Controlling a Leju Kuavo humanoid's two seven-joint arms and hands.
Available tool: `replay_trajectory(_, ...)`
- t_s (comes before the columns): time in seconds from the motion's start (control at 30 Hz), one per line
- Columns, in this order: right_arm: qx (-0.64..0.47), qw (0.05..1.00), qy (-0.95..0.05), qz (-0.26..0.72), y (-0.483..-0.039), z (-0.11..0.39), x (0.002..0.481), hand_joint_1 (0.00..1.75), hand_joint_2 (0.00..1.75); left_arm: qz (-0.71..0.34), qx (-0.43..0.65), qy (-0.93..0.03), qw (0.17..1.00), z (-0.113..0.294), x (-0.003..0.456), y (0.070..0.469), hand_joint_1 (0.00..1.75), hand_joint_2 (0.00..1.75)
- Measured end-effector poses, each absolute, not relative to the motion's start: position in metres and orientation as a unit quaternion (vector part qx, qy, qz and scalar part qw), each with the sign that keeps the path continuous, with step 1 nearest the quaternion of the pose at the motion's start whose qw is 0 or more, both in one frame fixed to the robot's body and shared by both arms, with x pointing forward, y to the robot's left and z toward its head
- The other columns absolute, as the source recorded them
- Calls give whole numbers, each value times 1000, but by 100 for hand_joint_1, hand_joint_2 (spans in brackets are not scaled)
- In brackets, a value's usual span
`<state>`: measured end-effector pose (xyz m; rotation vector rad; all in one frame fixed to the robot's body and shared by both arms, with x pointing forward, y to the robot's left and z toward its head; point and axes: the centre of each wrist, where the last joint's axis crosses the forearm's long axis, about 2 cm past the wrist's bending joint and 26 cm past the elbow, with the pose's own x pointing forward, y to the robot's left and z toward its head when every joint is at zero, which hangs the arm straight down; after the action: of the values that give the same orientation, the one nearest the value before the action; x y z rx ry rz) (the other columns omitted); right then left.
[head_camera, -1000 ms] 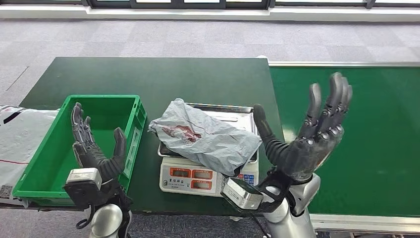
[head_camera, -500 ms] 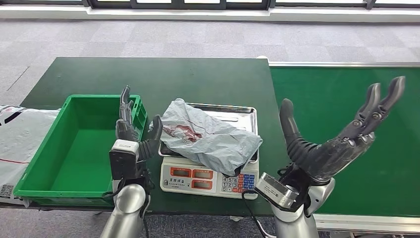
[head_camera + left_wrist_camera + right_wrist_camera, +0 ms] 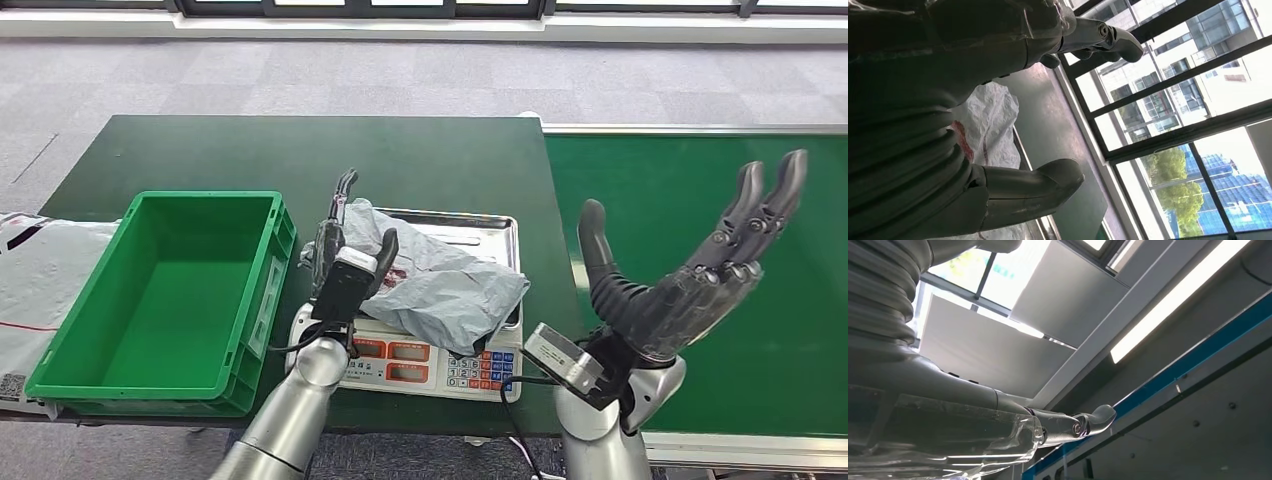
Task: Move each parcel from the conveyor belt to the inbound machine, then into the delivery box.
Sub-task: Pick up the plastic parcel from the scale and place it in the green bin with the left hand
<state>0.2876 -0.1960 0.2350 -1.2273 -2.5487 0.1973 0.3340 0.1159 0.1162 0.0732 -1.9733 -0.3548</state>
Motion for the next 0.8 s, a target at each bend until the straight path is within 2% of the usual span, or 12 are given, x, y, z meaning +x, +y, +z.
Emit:
replay_trajectory(0.17,-433,160,-884,72,-198,232,288,0,175,-165,31,-820,547,113,336,112,0,175)
replay_trajectory(0.47,-449,174,-873,71,-206,229,289,0,175,-258,70,-774,574,100,339,112,0,175)
replay_trajectory(0.8,-455,179,-869,70,-210,227,289,0,175,-271,72,-760,586,92,338,114,0,175)
